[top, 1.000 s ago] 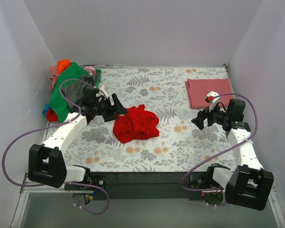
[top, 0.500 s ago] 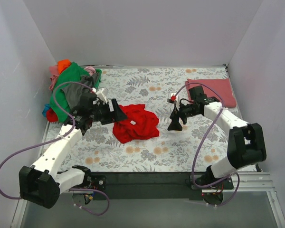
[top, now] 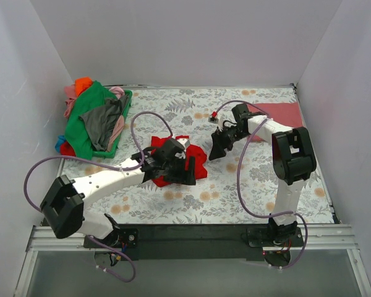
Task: Fold and stack the t-shirts
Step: Move the tshirt to the center of the board
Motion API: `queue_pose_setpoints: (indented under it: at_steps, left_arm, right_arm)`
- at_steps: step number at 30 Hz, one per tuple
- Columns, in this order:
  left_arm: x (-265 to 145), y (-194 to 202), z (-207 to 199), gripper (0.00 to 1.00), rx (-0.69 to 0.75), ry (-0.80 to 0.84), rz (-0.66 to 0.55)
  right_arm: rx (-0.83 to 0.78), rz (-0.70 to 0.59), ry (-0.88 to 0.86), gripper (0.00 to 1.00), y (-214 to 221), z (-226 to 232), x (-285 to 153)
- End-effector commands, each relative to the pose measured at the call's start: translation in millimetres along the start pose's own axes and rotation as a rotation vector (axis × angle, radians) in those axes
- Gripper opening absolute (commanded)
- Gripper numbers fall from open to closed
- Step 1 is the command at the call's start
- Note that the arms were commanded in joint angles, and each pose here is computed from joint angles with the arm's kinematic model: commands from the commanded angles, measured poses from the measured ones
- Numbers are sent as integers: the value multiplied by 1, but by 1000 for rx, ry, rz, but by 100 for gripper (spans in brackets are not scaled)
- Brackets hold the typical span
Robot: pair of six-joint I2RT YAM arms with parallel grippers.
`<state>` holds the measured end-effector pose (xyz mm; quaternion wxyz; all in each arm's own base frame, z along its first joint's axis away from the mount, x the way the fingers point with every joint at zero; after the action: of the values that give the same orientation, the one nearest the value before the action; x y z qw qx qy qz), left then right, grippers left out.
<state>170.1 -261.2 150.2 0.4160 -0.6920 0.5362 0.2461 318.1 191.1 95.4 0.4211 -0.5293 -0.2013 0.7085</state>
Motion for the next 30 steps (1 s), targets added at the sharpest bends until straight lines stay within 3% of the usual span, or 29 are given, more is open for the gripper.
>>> queue_pose_setpoints:
  at_steps: [1,11,16,20,21,25,27,30]
  left_arm:
    - [-1,-28,8,67,-16,-199,-192]
    - [22,-15,17,68,-50,-293,-161]
    - [33,-24,17,65,-75,-317,-214]
    - [43,-32,11,45,-73,-319,-239]
    - [44,-36,8,35,-74,-313,-246]
    - [53,-40,8,25,-72,-328,-255]
    - [55,-39,9,21,-71,-335,-254]
    - [51,-41,11,0,-86,-326,-272]
  right_arm:
    - [64,-52,-41,77,-23,-7,3]
    - [115,-23,-101,70,-25,-19,34]
    - [123,10,-119,68,-23,-17,51]
    - [133,20,-145,63,-21,-13,61]
    - [137,23,-150,62,-20,-12,62]
    - [129,32,-148,54,-20,-9,64]
    - [121,37,-137,46,-20,-9,62]
    - [105,40,-120,28,-25,-9,59]
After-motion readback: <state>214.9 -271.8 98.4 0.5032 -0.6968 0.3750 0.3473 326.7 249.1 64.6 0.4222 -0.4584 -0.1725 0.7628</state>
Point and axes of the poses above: each gripper's point midway between its finger pads, its own x axis out along the fingers, its own z axis along the line the jaws close on, y = z × x, the point moved 5 cm from there along -x, back along the fingers, and after that the axes turned 14 degrees about -x, right-handed, at the moved point
